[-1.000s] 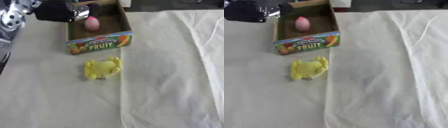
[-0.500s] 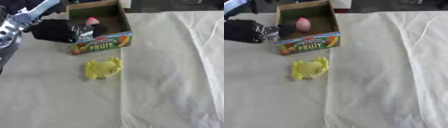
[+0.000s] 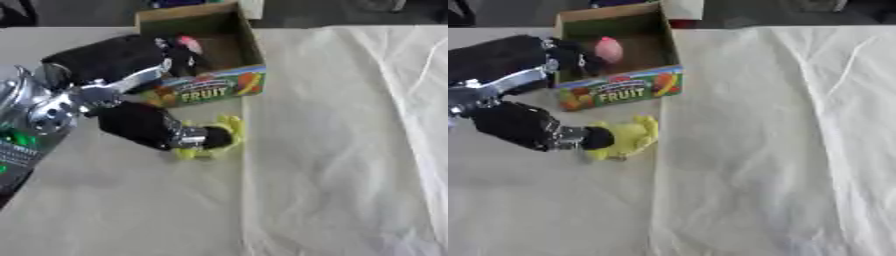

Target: Pick up objects on the table and place them in the box.

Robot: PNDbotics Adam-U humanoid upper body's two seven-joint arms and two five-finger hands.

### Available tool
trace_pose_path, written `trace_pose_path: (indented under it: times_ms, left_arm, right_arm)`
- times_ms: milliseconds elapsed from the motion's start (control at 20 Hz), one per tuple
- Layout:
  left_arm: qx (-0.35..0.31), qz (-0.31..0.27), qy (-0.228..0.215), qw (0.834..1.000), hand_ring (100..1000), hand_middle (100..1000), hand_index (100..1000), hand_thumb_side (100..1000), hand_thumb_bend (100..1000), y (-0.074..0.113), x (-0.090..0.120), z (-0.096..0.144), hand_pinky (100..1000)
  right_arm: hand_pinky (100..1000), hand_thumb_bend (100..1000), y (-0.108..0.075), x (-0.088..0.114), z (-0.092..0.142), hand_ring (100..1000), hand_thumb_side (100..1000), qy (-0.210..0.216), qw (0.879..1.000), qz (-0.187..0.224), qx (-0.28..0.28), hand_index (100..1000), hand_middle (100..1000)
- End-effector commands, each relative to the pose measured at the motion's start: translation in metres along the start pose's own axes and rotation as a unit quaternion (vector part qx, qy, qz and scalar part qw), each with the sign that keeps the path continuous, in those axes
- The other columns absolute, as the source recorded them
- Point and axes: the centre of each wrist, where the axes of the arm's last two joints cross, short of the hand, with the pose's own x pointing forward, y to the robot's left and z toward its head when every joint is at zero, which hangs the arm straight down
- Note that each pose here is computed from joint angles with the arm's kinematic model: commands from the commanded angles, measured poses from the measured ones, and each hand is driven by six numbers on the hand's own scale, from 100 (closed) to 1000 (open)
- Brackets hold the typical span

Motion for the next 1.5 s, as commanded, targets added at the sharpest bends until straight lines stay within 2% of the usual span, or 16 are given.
trace_pose_path:
  times_ms: [50,200,350,550,1050,1200,1500]
  left_arm:
    - [-0.013,-0.018,0.011,1.0,775,765,920,947,718,0.001,0.001,0.004,567]
    - [-0.031,-0.02,0.019,0.999,784,780,924,926,734,-0.005,0.001,0.003,577]
    - [-0.042,-0.032,0.025,0.998,808,815,943,852,715,-0.01,0.003,0.002,596]
    - [-0.057,-0.041,0.03,0.997,830,840,960,715,612,-0.015,0.005,0.0,612]
    - [-0.041,-0.048,0.078,0.995,837,851,955,722,524,-0.025,-0.002,-0.014,616]
    - [-0.034,-0.047,0.091,0.994,837,850,951,711,468,-0.03,-0.007,-0.022,617]
    - [-0.035,-0.032,0.101,0.994,833,841,937,696,448,-0.043,-0.017,-0.04,612]
  right_arm:
    - [638,100,-0.004,0.007,-0.007,663,636,-0.021,1.0,0.003,0.0,712,537]
    - [638,100,-0.004,0.006,-0.006,662,637,-0.019,1.0,0.002,-0.001,712,537]
    - [638,100,-0.004,0.006,-0.005,662,639,-0.017,1.0,0.002,-0.001,712,536]
    - [638,100,-0.004,0.006,-0.005,662,641,-0.015,1.0,0.001,-0.001,712,535]
    - [638,100,-0.003,0.005,-0.003,662,639,-0.011,1.0,0.002,-0.001,711,534]
    - [638,100,-0.003,0.005,-0.003,662,640,-0.009,1.0,0.002,-0.001,711,534]
    - [638,100,-0.003,0.005,-0.002,661,640,-0.005,1.0,0.002,-0.004,710,532]
